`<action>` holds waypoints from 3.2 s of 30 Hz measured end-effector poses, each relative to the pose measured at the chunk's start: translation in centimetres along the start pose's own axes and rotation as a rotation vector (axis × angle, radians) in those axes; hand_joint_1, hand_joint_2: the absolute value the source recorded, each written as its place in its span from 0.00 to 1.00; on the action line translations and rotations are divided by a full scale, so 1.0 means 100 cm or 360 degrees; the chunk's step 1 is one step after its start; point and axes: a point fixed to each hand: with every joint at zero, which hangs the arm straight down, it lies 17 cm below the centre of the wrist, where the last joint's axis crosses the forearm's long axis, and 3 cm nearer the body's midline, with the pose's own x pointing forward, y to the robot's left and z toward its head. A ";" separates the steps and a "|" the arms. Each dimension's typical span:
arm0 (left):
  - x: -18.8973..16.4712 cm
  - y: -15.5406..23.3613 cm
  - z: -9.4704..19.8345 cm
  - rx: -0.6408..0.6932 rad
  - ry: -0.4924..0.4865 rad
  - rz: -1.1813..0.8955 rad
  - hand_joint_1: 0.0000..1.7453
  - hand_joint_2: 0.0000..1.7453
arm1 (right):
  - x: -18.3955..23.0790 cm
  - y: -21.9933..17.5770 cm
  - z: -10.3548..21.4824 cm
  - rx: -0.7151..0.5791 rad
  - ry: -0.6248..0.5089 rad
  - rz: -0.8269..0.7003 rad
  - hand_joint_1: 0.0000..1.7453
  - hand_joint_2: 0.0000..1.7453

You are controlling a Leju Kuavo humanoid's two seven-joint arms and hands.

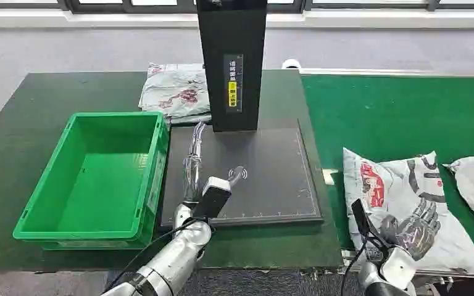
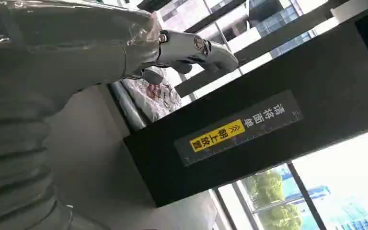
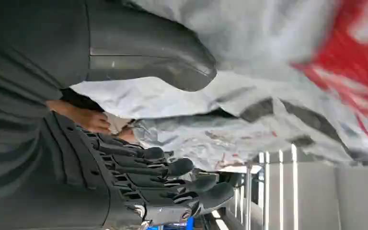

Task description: Moved the parcel from conveyor to table for the left to box.

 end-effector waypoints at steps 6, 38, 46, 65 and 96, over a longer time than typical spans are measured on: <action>0.001 0.000 -0.003 -0.0006 -0.0006 -0.0002 0.00 1.00 | -0.011 0.015 -0.002 0.0091 0.0037 0.0072 0.00 1.00; -0.010 0.040 -0.040 0.0061 -0.0064 -0.0195 0.00 1.00 | 0.054 0.062 0.003 0.0600 -0.0208 -0.0174 1.00 1.00; -0.025 0.090 -0.052 0.0209 -0.0032 -0.0275 0.00 1.00 | 0.132 -0.081 -0.042 -0.0088 -0.0430 -0.0775 1.00 1.00; -0.012 0.115 -0.062 0.0305 -0.0115 -0.0323 0.00 1.00 | 0.340 -0.235 0.044 -0.0270 -0.1291 -0.1240 1.00 1.00; -0.050 0.110 -0.023 0.0328 0.0111 -0.0191 0.00 1.00 | 0.249 -0.114 0.014 -0.0131 -0.0821 -0.0553 0.00 1.00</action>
